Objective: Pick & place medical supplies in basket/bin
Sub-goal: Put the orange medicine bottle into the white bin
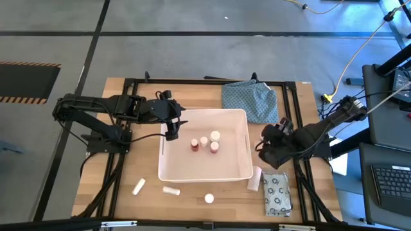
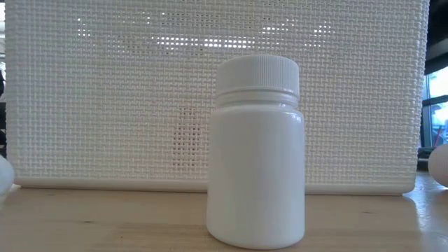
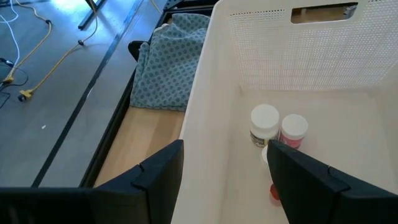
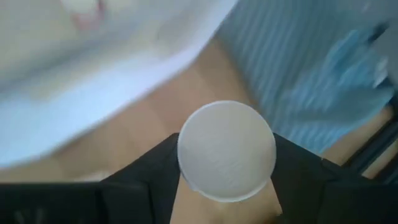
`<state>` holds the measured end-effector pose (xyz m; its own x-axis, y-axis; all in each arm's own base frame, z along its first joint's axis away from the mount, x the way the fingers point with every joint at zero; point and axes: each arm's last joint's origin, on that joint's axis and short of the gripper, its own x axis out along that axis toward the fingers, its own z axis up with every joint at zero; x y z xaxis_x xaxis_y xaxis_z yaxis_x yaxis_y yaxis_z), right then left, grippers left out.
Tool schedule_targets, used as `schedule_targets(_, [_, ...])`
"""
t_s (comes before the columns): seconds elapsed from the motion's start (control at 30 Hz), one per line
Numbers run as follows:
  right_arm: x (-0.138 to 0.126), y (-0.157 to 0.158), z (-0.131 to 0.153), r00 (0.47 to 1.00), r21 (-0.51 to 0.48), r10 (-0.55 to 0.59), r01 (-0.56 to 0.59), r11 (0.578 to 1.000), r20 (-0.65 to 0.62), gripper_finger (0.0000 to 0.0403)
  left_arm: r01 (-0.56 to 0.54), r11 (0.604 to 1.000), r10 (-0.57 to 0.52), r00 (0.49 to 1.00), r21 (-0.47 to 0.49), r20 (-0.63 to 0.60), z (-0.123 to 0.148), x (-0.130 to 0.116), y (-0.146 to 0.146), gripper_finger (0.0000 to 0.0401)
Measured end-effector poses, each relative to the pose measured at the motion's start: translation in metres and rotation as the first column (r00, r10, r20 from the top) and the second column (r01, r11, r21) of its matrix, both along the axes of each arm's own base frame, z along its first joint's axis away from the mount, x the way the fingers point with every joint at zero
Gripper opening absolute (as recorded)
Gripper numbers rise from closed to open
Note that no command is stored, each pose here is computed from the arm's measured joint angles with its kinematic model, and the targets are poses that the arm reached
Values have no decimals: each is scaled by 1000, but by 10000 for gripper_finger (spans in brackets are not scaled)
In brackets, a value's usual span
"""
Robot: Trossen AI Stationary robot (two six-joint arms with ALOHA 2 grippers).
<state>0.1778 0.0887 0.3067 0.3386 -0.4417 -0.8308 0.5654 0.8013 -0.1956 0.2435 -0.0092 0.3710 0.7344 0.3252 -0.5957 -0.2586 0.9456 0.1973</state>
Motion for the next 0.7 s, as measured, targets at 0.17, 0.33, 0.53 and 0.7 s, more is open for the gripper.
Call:
schedule_targets(0.17, [4, -3, 27, 988, -159, 28, -4, 987, 151, 211, 0, 1000, 0, 1000, 0, 0, 0, 0, 0, 224])
schedule_targets(0.33, [11, -3, 56, 951, -309, 107, -13, 951, 289, 211, -6, 1000, 6, 1000, 5, 0, 0, 0, 0, 224])
schedule_targets(0.53, [38, 6, 78, 877, -303, 290, -177, 936, 382, 211, -7, 1000, 7, 1000, 2, 1, 0, 0, 0, 224])
schedule_targets(0.7, [67, 2, 80, 786, -300, 440, -334, 894, 435, 211, -19, 1000, 20, 1000, -15, 8, 0, 0, 0, 224])
